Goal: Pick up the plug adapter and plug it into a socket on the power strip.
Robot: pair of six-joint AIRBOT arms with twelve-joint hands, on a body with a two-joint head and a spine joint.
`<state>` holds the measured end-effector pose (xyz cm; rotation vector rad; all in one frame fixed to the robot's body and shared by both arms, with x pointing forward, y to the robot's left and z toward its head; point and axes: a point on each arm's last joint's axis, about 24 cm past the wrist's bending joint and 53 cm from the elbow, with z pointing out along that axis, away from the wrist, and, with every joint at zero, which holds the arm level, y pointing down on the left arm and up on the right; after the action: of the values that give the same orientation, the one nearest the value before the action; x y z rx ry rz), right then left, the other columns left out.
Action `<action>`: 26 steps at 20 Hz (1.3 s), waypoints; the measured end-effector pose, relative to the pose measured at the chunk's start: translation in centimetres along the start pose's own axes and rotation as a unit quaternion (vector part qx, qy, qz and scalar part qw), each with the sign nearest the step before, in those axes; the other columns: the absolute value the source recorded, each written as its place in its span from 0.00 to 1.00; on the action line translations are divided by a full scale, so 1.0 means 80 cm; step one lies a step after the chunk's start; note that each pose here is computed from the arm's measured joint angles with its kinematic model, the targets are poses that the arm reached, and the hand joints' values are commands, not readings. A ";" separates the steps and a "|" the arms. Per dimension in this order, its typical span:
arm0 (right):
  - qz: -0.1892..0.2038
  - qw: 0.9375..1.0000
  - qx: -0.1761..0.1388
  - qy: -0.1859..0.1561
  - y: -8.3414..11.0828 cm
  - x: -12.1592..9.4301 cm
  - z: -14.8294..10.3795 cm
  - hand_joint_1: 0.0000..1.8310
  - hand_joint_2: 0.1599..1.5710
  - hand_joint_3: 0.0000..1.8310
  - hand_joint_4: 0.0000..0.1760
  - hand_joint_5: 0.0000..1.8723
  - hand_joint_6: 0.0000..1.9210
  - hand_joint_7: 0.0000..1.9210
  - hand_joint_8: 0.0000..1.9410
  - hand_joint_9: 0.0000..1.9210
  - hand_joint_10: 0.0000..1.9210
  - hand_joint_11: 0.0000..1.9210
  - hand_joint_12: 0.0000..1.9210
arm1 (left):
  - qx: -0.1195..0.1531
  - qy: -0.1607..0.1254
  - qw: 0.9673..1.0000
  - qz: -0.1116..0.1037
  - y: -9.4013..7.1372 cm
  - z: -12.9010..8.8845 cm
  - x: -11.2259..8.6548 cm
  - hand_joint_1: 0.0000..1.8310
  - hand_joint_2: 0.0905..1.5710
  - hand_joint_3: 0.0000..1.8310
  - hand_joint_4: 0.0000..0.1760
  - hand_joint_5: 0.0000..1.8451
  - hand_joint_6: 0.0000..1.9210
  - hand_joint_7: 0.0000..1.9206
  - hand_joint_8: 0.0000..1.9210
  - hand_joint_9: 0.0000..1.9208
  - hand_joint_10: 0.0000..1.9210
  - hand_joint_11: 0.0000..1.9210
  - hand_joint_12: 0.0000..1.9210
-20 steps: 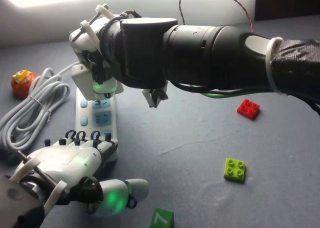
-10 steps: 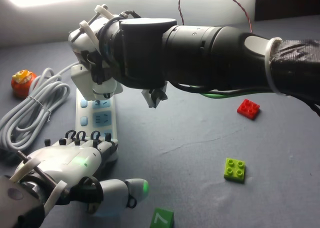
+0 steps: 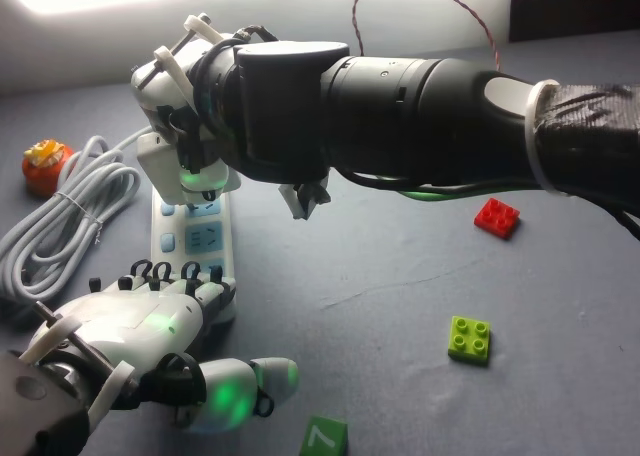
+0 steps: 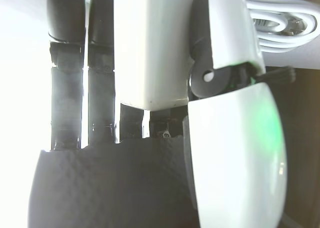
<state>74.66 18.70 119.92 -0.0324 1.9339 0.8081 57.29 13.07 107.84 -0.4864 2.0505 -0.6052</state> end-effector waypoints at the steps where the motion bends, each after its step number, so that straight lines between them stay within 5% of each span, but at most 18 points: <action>1: 0.000 1.000 0.000 0.000 0.000 0.000 0.000 0.76 0.64 0.00 0.00 0.55 0.41 0.58 0.41 0.55 0.50 0.49 0.48 | 0.000 0.000 1.000 0.000 0.000 0.000 0.000 0.00 0.72 0.00 0.00 0.04 0.00 0.07 0.00 0.06 0.00 0.00 0.11; 10: 0.006 1.000 0.013 0.006 -0.024 0.014 0.001 0.76 0.64 0.00 0.00 0.54 0.43 0.57 0.41 0.55 0.51 0.49 0.48 | 0.002 0.001 1.000 0.000 -0.002 0.000 0.002 0.00 0.72 0.00 0.00 0.05 0.00 0.07 0.00 0.06 0.00 0.00 0.11; 26: -0.019 1.000 0.012 0.006 -0.002 0.026 0.008 0.76 0.64 0.00 0.00 0.54 0.43 0.57 0.40 0.56 0.50 0.49 0.48 | -0.001 -0.001 1.000 -0.001 0.000 0.000 0.001 0.00 0.72 0.00 0.00 0.05 0.00 0.08 0.00 0.07 0.00 0.00 0.11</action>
<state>74.20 19.56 117.97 -0.0600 1.9491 0.7604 57.29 13.05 107.79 -0.4912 2.0493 -0.6033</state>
